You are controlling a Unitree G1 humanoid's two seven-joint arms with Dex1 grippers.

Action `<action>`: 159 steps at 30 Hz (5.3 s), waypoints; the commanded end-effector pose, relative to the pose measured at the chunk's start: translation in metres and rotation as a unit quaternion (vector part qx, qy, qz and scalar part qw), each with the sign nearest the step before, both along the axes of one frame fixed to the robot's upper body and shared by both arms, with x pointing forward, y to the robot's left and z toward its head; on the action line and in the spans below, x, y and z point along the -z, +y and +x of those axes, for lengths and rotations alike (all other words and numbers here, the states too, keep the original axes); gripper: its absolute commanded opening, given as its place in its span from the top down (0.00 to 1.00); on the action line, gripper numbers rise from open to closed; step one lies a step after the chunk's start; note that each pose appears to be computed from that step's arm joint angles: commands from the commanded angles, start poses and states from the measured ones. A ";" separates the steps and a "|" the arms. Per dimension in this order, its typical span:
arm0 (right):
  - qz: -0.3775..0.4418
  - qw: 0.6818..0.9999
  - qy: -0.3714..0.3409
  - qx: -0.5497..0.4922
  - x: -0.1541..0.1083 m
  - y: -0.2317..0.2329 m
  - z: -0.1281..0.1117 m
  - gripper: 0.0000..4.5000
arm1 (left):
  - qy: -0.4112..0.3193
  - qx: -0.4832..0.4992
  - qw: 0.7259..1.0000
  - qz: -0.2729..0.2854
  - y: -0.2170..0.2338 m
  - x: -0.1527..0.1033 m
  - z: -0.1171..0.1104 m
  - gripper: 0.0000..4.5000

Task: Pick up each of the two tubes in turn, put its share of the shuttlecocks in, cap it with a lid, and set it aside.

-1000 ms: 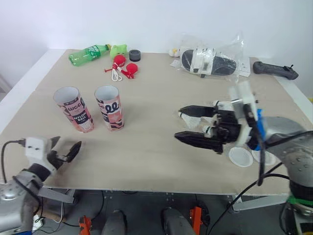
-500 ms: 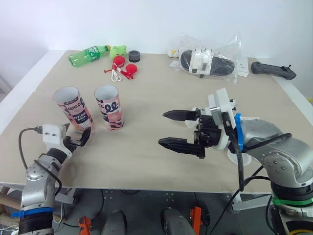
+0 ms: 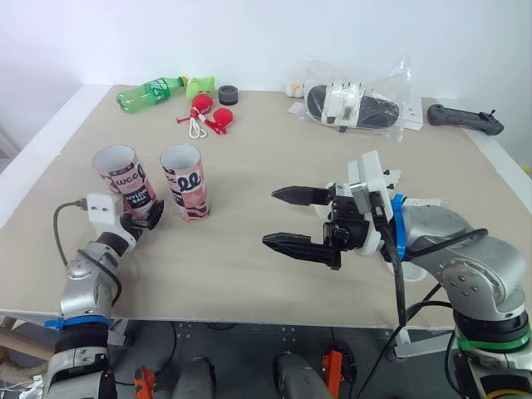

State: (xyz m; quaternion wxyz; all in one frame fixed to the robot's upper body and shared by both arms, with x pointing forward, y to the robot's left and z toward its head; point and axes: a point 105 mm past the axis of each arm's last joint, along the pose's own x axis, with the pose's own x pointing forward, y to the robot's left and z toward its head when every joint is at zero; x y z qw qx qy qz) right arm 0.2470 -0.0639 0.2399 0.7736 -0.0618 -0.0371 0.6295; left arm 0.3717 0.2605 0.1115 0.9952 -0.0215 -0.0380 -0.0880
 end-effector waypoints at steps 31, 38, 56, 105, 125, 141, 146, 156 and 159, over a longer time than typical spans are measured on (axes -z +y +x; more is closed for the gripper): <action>0.061 0.998 0.004 -0.006 -0.033 -0.017 -0.005 0.00 | -0.205 0.203 0.956 0.052 -0.046 -0.207 -0.063 0.33; 0.052 0.997 0.011 0.054 -0.044 -0.059 0.003 0.00 | -0.089 0.417 0.892 0.149 -0.121 -0.195 -0.093 0.33; -0.130 0.951 0.058 0.275 0.035 -0.145 0.027 0.00 | 0.172 0.483 0.774 0.371 -0.148 -0.056 -0.082 0.33; -0.117 0.934 0.085 0.327 0.071 -0.160 0.042 0.00 | 0.042 0.527 0.784 0.325 -0.173 -0.085 -0.114 0.33; -0.140 0.907 0.124 0.377 0.091 -0.177 0.048 0.00 | 0.171 0.483 0.793 0.330 -0.164 -0.004 -0.102 0.33; -0.122 0.912 0.118 0.374 0.075 -0.176 0.034 0.00 | 0.163 0.479 0.795 0.335 -0.164 -0.006 -0.098 0.33; -0.128 0.902 0.134 0.390 0.086 -0.181 0.033 0.00 | 0.165 0.478 0.797 0.331 -0.165 -0.006 -0.096 0.33; -0.111 0.896 0.140 0.406 0.105 -0.167 0.063 0.00 | 0.165 0.475 0.800 0.329 -0.166 -0.006 -0.095 0.33; -0.118 0.889 0.138 0.420 0.113 -0.168 0.074 0.00 | 0.163 0.475 0.799 0.329 -0.167 -0.007 -0.095 0.33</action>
